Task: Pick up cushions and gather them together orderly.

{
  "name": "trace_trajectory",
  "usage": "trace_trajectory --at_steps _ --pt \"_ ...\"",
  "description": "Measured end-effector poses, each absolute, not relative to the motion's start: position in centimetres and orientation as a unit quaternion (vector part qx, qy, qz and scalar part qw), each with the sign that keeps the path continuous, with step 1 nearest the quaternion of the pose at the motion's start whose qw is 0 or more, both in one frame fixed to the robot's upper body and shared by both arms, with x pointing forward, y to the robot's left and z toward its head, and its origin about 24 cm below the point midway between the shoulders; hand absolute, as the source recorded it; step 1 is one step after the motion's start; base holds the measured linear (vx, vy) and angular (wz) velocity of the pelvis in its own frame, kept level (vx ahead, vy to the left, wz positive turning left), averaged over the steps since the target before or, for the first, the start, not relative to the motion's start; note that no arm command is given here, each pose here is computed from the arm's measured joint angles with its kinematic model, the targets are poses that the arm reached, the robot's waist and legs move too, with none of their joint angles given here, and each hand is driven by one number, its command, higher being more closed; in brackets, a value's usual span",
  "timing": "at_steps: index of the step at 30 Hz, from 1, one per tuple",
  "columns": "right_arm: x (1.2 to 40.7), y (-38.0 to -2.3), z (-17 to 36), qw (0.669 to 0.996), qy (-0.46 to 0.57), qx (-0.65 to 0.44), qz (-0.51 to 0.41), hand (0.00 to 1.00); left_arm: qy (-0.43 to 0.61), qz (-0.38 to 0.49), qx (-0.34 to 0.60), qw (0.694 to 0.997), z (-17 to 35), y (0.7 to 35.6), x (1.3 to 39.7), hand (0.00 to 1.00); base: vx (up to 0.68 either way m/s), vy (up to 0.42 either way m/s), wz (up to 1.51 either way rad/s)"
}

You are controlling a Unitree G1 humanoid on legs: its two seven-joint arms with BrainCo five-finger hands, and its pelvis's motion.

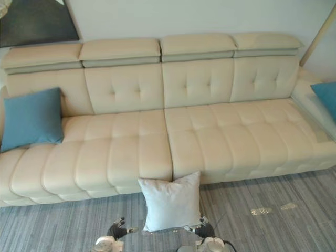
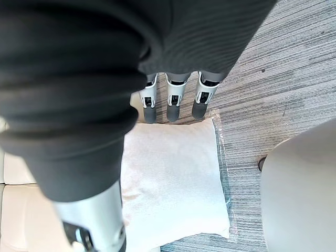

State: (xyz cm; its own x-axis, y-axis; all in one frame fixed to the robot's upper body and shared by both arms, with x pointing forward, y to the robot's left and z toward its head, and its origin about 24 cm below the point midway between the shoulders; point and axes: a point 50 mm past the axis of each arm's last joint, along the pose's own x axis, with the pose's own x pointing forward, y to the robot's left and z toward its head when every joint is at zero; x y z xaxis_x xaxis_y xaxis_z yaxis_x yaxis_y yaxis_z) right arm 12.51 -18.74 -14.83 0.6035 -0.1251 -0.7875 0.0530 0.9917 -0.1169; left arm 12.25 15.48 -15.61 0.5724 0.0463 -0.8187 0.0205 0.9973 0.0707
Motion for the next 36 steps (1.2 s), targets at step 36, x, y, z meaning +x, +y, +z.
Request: trace_trajectory --at_steps 36 --pt "12.5 -19.6 -14.9 0.888 0.45 -0.041 -0.077 0.0 0.449 0.028 0.039 0.892 -15.1 16.7 13.3 0.0 0.11 -0.046 -0.09"
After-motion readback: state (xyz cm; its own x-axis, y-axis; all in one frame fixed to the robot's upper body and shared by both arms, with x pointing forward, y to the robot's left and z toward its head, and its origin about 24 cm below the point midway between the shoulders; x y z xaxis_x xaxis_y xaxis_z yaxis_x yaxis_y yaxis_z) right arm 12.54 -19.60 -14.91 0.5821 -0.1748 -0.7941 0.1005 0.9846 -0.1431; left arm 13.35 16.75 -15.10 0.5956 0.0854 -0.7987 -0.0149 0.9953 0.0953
